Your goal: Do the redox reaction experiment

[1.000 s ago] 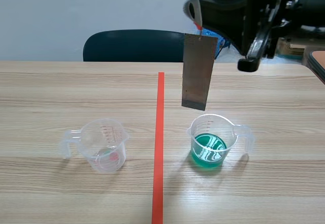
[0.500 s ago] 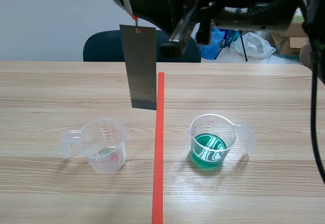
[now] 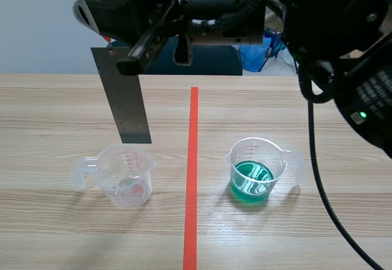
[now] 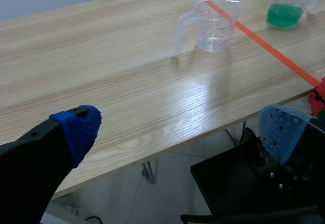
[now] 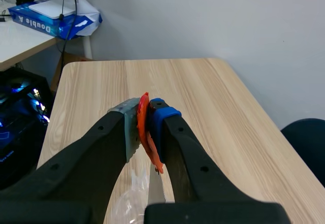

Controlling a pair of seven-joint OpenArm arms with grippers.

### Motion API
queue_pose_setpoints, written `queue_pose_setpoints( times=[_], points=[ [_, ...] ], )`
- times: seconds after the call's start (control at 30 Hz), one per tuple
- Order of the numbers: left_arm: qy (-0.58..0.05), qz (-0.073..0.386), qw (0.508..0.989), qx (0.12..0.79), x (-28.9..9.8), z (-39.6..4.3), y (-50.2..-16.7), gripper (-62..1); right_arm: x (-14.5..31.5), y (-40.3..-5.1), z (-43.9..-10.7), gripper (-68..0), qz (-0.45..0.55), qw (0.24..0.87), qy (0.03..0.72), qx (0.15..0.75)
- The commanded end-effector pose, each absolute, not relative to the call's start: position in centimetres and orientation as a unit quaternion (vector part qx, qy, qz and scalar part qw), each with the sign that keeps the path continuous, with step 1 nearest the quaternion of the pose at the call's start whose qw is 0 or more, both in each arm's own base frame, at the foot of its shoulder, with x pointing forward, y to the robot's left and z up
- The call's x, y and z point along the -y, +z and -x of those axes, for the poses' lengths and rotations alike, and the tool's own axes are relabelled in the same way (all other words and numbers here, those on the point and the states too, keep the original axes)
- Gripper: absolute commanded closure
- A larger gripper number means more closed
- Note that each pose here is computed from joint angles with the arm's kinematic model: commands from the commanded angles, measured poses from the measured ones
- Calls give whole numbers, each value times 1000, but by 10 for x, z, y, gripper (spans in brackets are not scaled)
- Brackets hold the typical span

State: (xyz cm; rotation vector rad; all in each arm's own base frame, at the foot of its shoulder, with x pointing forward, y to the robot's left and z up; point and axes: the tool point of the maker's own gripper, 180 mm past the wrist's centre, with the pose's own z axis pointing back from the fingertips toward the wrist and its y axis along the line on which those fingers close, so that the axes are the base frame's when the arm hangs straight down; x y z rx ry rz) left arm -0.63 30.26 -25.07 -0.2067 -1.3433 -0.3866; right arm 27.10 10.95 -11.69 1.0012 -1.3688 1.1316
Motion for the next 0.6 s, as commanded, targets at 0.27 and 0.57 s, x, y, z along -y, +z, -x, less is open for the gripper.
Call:
queue_pose_setpoints(
  times=[0.27,0.57],
  points=[
    [-172,96,742,641,-301,3,-240,-623,-128,-114,-272,-6,-435,512,477,566],
    [-172,96,742,641,-301,3,-240,-623,-135,-122,-266,-6,-439,513,486,555]
  ],
)
